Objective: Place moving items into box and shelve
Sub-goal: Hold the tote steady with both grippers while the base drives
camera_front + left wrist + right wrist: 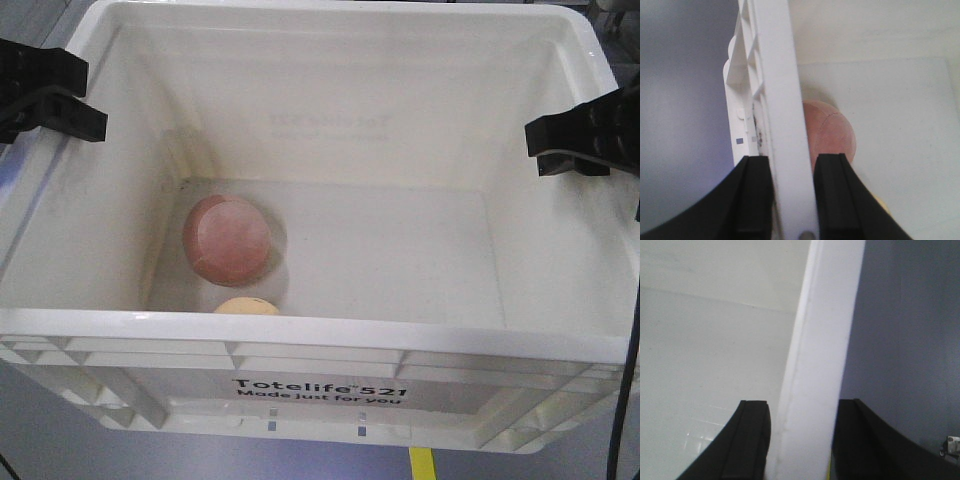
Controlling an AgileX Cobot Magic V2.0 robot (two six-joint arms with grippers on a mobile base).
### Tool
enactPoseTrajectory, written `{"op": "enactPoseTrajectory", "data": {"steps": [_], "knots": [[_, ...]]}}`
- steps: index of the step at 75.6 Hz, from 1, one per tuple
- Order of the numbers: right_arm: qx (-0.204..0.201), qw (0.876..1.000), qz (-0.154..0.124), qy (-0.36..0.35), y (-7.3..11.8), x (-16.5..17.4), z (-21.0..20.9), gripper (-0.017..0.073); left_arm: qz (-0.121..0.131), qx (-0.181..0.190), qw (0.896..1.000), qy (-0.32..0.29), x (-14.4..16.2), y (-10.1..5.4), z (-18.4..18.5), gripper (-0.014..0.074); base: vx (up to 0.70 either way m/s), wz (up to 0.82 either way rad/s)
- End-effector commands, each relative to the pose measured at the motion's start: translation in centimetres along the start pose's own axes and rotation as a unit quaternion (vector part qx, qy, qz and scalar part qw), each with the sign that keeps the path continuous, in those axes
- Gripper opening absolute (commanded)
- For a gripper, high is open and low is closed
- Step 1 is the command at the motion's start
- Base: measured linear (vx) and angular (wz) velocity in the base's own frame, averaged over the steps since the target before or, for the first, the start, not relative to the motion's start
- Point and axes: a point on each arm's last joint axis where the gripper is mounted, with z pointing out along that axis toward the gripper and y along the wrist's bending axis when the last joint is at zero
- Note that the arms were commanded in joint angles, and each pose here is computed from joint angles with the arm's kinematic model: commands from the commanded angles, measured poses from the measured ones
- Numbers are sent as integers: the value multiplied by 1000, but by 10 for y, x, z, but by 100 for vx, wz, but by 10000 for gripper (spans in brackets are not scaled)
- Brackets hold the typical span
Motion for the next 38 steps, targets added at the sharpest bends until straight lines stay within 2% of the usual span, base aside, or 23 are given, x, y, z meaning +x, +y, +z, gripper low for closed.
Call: {"op": "enactPoseTrajectory", "data": {"steps": [1,38], "knots": [[4,997,1,-80,-3,-13,-21,-6,1,61,994,-89,-10,-18,-29,-3,57,-12],[4,997,1,-78,-3,-13,-21,-6,1,60,994,-89,-10,-18,-29,-3,56,-21]]}}
